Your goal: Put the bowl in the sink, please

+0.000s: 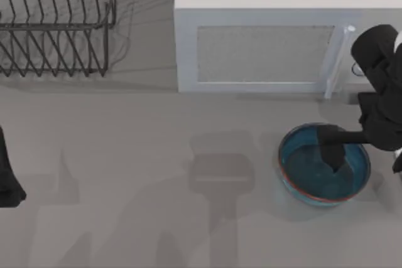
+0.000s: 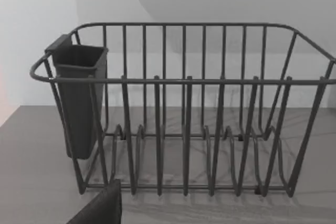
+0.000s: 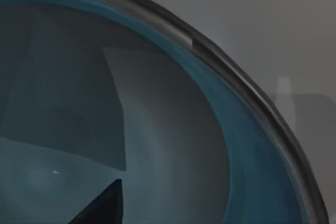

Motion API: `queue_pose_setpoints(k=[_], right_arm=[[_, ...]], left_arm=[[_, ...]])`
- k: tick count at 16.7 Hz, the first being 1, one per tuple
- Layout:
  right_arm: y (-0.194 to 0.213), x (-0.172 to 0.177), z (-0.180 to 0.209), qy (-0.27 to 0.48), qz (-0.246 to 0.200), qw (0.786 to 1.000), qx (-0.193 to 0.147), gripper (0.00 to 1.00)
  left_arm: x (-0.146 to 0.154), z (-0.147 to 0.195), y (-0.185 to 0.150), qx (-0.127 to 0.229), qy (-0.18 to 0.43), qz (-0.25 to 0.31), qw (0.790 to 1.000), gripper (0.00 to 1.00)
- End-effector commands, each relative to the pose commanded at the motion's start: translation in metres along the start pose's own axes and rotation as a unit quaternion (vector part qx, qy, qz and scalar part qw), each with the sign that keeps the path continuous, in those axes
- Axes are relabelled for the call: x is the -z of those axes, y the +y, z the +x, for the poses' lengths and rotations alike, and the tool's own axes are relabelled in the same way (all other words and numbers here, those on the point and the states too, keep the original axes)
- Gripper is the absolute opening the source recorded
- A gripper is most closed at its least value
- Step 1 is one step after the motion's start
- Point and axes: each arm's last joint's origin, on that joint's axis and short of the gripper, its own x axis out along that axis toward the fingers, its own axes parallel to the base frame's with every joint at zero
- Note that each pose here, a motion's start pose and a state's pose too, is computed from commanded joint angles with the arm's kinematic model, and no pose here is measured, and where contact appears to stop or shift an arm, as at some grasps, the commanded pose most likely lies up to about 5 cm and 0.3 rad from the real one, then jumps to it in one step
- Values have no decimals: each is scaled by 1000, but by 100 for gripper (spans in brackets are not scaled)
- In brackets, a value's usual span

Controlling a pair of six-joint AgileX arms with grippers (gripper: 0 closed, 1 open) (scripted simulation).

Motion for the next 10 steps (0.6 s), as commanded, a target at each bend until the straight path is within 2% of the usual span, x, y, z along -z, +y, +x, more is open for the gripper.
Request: queue_pose_setpoints(k=[10], right_arm=[[0, 0, 0, 0, 0, 1000, 0, 17]], left_arm=[[0, 0, 0, 0, 0, 0, 1000, 100]])
